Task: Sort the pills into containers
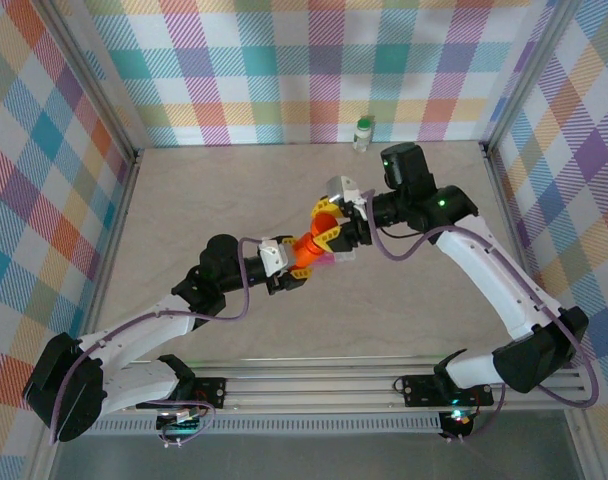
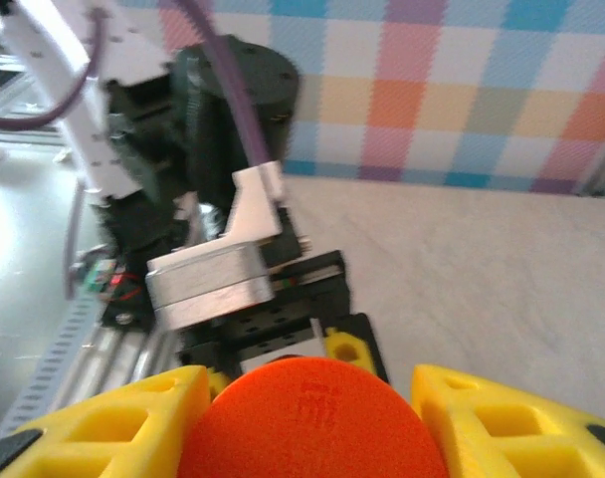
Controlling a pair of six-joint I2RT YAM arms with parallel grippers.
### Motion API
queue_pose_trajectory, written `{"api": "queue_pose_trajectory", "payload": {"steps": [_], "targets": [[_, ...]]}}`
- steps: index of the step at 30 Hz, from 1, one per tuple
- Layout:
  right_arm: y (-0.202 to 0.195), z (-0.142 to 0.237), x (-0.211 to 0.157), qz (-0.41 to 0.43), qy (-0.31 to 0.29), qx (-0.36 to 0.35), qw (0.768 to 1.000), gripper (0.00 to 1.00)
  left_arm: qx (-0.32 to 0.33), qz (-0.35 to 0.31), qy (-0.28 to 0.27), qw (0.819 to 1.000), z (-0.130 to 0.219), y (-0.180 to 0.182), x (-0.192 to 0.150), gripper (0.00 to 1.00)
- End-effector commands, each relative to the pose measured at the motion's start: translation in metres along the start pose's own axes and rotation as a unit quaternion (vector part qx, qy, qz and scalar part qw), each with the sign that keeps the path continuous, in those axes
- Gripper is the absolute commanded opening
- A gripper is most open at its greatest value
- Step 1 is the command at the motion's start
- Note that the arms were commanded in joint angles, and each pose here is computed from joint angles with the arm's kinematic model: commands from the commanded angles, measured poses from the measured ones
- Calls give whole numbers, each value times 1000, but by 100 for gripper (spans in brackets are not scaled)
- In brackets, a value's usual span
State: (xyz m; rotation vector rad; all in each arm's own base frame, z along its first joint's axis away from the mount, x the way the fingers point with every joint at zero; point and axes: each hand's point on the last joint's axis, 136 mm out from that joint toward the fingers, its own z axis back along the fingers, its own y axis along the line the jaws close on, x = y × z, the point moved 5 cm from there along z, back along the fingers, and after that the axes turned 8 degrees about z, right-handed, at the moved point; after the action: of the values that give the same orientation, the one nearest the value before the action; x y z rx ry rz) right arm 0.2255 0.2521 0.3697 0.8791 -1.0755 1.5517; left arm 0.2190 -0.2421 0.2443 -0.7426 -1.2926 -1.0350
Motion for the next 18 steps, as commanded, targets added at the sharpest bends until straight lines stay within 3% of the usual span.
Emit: {"api": "queue_pose_trajectory", "payload": {"steps": [1,6,18], "targets": [[-20,10,1,-64,0,-120,991,0,82,13,7,997,0,17,1,0],[-21,31,-32,-171,-15,-280,945,0,134,18,42,990,-4,15,-16,0],[11,42,-115,-211,-5,-395,894,0,174,25,138,975,3,14,-55,0]]}}
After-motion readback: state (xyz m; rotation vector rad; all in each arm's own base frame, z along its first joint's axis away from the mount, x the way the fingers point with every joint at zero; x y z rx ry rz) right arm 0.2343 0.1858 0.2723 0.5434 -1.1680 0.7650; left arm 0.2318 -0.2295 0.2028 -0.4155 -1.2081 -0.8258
